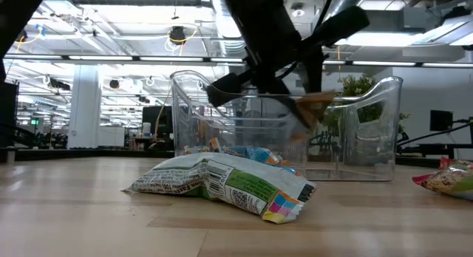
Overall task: Pick and place Granola Bars by type
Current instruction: Put the yellow granola bar into the bottom transparent bin
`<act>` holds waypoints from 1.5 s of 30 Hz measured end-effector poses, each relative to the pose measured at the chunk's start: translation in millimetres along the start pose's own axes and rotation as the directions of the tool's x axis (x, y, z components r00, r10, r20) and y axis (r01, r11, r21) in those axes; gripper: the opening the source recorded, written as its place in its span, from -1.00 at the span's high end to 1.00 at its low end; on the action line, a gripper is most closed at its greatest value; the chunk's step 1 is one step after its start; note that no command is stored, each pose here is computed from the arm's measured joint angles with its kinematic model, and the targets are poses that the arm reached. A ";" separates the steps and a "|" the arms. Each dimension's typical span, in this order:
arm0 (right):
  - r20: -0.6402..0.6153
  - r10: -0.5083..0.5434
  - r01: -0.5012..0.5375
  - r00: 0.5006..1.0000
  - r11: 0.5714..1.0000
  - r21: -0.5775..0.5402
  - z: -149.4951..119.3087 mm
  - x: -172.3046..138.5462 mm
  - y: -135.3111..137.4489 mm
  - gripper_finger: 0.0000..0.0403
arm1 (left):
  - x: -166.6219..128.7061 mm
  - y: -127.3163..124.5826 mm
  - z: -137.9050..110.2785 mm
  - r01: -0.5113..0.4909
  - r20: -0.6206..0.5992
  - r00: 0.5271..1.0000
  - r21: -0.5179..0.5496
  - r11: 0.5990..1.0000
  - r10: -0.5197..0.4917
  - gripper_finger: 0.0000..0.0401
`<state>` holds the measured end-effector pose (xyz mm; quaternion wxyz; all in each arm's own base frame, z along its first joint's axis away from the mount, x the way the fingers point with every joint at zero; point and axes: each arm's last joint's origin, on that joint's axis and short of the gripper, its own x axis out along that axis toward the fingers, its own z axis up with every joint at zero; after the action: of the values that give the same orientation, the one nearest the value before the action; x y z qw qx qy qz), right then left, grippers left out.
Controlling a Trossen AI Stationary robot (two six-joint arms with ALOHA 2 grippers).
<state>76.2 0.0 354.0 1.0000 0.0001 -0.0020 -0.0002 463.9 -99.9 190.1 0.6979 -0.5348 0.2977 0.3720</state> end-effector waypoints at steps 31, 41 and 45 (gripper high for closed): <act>0.000 0.000 0.000 1.000 1.000 0.000 0.0 0.0 0.0 1.00 | 4.8 2.7 8.2 -0.036 -0.066 0.997 -0.028 0.999 0.034 0.39; 0.000 0.000 0.000 1.000 1.000 0.000 0.0 0.0 0.0 1.00 | -14.5 -24.9 13.8 0.091 -0.067 0.994 0.083 0.992 -0.086 0.39; 0.000 0.000 0.000 1.000 1.000 0.000 0.0 0.0 0.0 1.00 | -27.1 -38.8 18.2 0.148 -0.043 0.989 0.177 0.973 -0.142 0.39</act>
<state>76.2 0.0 354.0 1.0000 0.0001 -0.0020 0.0000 481.9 -93.6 237.0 0.7640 -0.4954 0.3006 0.2837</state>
